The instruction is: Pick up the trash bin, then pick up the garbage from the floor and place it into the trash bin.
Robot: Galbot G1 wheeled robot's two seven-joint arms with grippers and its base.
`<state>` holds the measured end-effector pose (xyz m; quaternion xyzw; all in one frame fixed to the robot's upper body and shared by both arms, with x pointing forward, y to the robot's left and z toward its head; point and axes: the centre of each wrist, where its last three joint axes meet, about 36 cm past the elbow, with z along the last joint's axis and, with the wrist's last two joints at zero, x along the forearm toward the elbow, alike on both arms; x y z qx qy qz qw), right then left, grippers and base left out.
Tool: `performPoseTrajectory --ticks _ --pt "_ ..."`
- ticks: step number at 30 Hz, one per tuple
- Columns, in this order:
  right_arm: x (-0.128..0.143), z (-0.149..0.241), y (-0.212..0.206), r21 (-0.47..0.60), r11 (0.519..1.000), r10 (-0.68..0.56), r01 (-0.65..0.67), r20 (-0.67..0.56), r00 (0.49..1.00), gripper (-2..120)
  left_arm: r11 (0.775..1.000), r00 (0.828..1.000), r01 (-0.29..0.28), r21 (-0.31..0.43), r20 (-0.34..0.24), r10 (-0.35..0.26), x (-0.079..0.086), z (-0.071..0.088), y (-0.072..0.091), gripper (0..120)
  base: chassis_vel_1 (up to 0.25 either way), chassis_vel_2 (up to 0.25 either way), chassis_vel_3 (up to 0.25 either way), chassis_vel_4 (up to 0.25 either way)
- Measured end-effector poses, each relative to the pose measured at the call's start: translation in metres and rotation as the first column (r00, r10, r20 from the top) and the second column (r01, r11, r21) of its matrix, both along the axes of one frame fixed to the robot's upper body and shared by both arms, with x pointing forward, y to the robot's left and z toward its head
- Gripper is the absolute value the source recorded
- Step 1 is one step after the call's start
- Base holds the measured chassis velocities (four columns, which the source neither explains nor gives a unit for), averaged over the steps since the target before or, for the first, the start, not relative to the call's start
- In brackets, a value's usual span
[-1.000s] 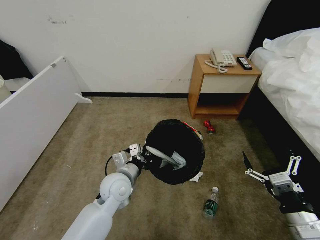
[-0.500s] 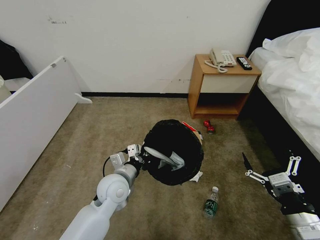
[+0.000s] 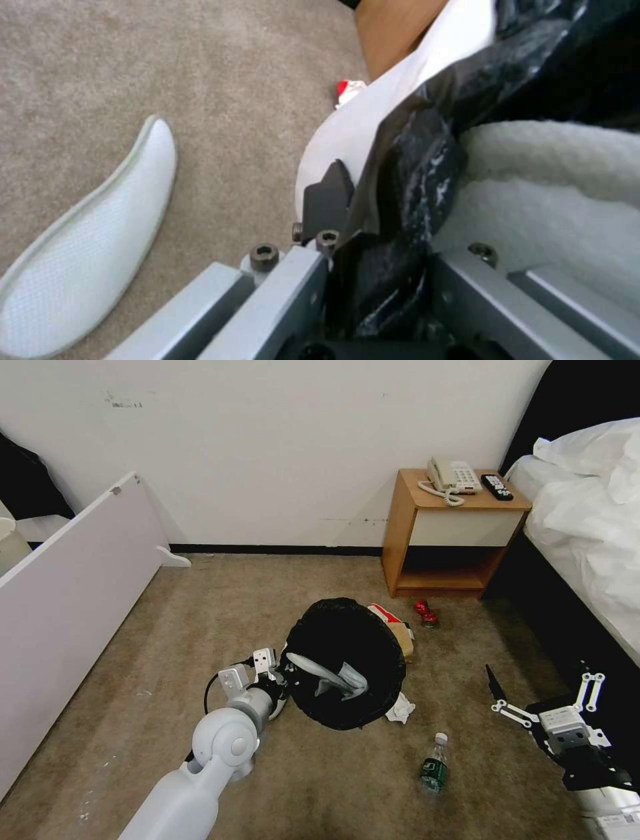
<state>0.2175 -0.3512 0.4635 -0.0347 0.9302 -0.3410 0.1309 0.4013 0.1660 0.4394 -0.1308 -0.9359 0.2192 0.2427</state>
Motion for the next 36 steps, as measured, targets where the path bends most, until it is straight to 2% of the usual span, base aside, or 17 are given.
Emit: performPoseTrajectory --ticks 16,36 --pt "0.0024 -0.001 -0.0056 0.013 0.999 -0.034 0.034 0.012 0.999 100 1.0 1.0 0.012 0.01 -0.003 -0.012 0.005 -0.0046 -0.0002 0 0.0 0.0 0.0 0.0" --pt "0.0067 -0.0036 -0.0053 0.006 1.0 -0.024 0.024 0.011 1.0 100 1.0 1.0 -0.001 0.01 -0.001 0.001 0.0084 -0.0045 0.003 0 0.022 0.026 -0.022 -0.022"
